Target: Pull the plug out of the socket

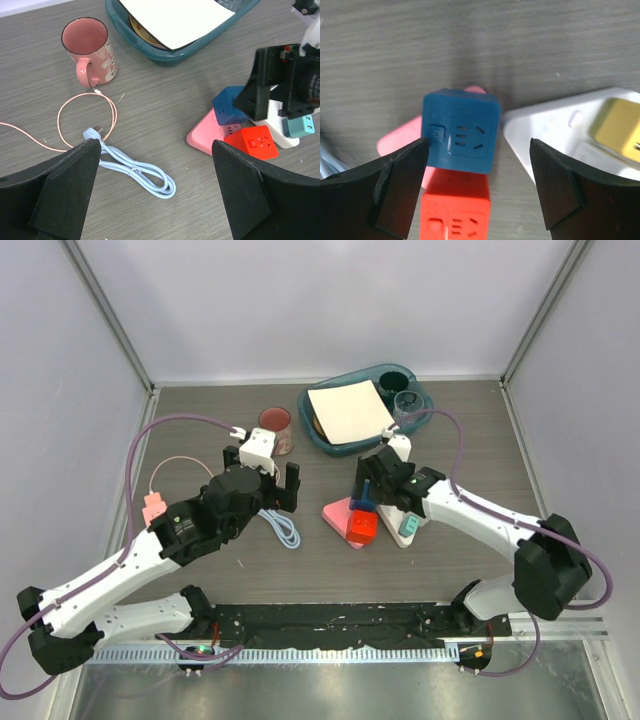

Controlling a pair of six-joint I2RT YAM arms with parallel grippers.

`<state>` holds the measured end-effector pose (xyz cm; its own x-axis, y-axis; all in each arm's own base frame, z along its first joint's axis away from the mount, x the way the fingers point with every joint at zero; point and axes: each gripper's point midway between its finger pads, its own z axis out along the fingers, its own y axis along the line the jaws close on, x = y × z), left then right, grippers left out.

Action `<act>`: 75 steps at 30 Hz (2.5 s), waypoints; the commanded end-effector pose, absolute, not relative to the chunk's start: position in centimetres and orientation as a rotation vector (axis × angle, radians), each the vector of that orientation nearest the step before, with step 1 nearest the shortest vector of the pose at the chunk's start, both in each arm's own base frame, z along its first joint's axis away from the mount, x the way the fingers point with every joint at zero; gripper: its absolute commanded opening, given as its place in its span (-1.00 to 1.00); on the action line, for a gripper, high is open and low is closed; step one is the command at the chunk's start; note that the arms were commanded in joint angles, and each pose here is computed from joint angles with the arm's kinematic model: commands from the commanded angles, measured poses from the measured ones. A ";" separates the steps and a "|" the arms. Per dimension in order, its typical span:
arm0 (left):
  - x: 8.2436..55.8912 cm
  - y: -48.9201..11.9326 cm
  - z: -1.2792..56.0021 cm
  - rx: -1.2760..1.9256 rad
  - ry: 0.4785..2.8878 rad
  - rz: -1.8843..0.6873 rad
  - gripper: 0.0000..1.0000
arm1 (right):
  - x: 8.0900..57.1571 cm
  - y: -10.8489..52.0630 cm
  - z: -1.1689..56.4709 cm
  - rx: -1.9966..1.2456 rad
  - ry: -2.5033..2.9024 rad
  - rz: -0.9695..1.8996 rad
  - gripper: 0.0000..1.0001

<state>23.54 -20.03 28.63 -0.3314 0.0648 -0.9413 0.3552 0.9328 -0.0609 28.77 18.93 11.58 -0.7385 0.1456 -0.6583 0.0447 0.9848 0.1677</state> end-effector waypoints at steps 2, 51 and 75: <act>23.9 -19.5 30.1 0.270 1.843 -0.304 0.95 | 31.3 20.7 12.0 0.263 2.356 0.207 0.79; 23.0 -26.7 16.3 0.265 2.484 -1.248 0.55 | 28.8 27.0 18.4 0.074 2.117 0.865 -0.55; 22.2 -26.9 13.8 0.301 2.631 -1.152 -0.47 | 26.6 30.1 19.0 -0.019 2.077 1.055 -0.58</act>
